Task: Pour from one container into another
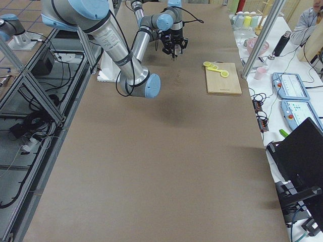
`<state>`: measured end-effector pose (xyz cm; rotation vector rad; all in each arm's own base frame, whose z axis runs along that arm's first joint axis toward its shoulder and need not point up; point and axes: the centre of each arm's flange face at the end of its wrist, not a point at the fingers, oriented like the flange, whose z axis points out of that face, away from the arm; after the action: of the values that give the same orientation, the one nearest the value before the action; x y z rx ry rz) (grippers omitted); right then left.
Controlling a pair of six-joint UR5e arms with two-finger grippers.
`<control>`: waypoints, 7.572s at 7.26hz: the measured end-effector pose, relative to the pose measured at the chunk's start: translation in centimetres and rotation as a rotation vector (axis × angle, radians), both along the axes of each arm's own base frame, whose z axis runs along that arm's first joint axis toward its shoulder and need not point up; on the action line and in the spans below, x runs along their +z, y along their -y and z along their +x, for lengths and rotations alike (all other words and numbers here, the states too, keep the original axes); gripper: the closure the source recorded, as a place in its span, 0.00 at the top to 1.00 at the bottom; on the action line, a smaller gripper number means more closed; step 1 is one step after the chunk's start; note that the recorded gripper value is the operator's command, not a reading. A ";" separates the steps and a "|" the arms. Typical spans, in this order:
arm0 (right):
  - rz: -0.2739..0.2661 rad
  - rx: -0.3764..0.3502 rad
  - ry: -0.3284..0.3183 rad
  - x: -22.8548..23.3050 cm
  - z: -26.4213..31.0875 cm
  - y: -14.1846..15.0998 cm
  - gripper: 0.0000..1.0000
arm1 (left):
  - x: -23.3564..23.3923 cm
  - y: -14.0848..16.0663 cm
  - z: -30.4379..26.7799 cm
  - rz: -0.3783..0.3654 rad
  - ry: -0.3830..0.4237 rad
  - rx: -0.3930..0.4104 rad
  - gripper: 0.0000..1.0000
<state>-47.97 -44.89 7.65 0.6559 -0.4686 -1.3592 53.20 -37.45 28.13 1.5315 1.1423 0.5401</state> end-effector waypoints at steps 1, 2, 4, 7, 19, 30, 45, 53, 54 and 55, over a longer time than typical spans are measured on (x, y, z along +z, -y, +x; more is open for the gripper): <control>0.003 0.010 -0.015 -0.3 0.1 0.1 0.00 | 0.0 0.0 0.0 0.000 0.000 0.000 0.00; 0.006 0.017 -0.028 -0.5 0.2 0.2 0.00 | 0.0 0.0 0.0 0.000 0.000 0.000 0.00; 0.014 0.028 -0.054 -1.1 0.3 -0.1 0.00 | 0.0 -0.1 0.1 0.000 -0.001 0.002 0.00; 0.024 0.008 -0.113 -1.2 -1.3 -2.2 0.00 | 0.0 -0.2 0.1 0.000 0.000 0.003 0.00; 0.047 -0.089 -0.242 -2.5 -2.1 -3.6 0.00 | 0.0 -0.2 0.0 0.004 -0.009 0.003 0.00; 0.063 -0.112 -0.298 -3.5 -3.4 -3.0 0.00 | 0.0 -0.4 0.1 0.004 -0.009 0.004 0.00; 0.103 -0.153 -0.333 -3.2 -5.0 -4.6 0.00 | -0.1 -0.4 0.1 0.006 -0.012 0.004 0.00; 0.113 -0.142 -0.371 -3.4 -6.4 -3.0 0.00 | -0.1 -0.4 0.1 0.006 -0.013 0.004 0.00; 0.117 -0.139 -0.369 -3.8 -6.4 -2.9 0.00 | -0.1 -0.4 0.1 0.006 -0.012 0.004 0.00; 0.120 -0.136 -0.366 -4.4 -6.3 -2.8 0.00 | 0.0 -0.4 0.1 0.006 -0.012 0.004 0.00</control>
<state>-54.31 -42.12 3.28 0.4631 -0.1396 -1.6059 53.26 -37.04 28.08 1.5395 1.1544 0.5379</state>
